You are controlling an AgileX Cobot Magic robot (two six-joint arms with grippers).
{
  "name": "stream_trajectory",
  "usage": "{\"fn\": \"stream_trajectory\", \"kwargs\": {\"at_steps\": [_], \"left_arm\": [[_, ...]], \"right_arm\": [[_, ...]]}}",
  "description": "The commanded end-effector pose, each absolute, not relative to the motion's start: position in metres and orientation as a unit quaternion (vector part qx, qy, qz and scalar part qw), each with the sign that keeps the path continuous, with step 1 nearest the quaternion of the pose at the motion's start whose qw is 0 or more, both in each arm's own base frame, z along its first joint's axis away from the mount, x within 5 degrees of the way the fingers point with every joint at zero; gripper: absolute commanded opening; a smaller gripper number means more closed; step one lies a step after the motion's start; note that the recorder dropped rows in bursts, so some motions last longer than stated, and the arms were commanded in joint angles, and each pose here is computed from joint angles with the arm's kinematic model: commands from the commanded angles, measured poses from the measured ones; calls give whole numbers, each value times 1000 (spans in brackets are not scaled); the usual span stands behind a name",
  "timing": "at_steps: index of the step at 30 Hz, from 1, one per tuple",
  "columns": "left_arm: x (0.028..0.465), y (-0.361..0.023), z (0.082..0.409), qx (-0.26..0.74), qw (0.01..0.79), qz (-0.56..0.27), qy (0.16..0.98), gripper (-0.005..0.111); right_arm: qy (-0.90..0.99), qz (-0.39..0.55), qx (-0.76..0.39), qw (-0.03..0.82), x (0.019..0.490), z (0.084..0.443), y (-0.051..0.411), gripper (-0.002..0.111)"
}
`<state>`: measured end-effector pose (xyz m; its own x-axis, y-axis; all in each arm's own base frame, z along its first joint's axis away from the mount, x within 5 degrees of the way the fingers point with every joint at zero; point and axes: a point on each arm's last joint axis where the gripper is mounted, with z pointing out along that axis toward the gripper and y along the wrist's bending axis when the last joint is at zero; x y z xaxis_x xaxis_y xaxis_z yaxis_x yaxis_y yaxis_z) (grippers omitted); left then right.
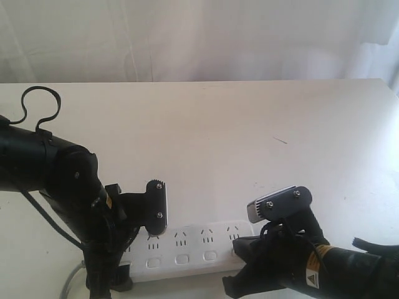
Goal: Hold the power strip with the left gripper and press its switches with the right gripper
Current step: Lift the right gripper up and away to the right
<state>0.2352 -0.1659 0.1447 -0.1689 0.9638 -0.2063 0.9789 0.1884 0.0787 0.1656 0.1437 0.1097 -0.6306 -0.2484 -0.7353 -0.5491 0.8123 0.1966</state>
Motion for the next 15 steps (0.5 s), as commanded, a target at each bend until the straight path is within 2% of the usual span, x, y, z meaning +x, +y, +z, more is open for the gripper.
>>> {"fn": "stream_trajectory", "kwargs": {"at_steps": [1,3,5,8,10,11,15], "left_arm": [[227,-163,134,647,61,-42,759,0],[227,-162,134,647,60,-42,759,0],[227,-162,134,647,60,-42,759,0],[226,-162,134,647,56,-43,759,0],[226,-162,134,647,56,-43,759,0],[226,-162,134,647,56,-43,759,0],[226,-163,135,644,60,-45,761,0]], "right_arm": [[935,127,-231,236,148,84,125,0],[932,133,-231,246,149,85,126,0],[895,183,-257,317,153,94,135,0],[803,289,-244,460,160,129,150,0],[717,325,-247,566,163,161,153,0],[679,328,-247,609,163,175,152,0],[624,287,-209,696,163,209,138,0]]}}
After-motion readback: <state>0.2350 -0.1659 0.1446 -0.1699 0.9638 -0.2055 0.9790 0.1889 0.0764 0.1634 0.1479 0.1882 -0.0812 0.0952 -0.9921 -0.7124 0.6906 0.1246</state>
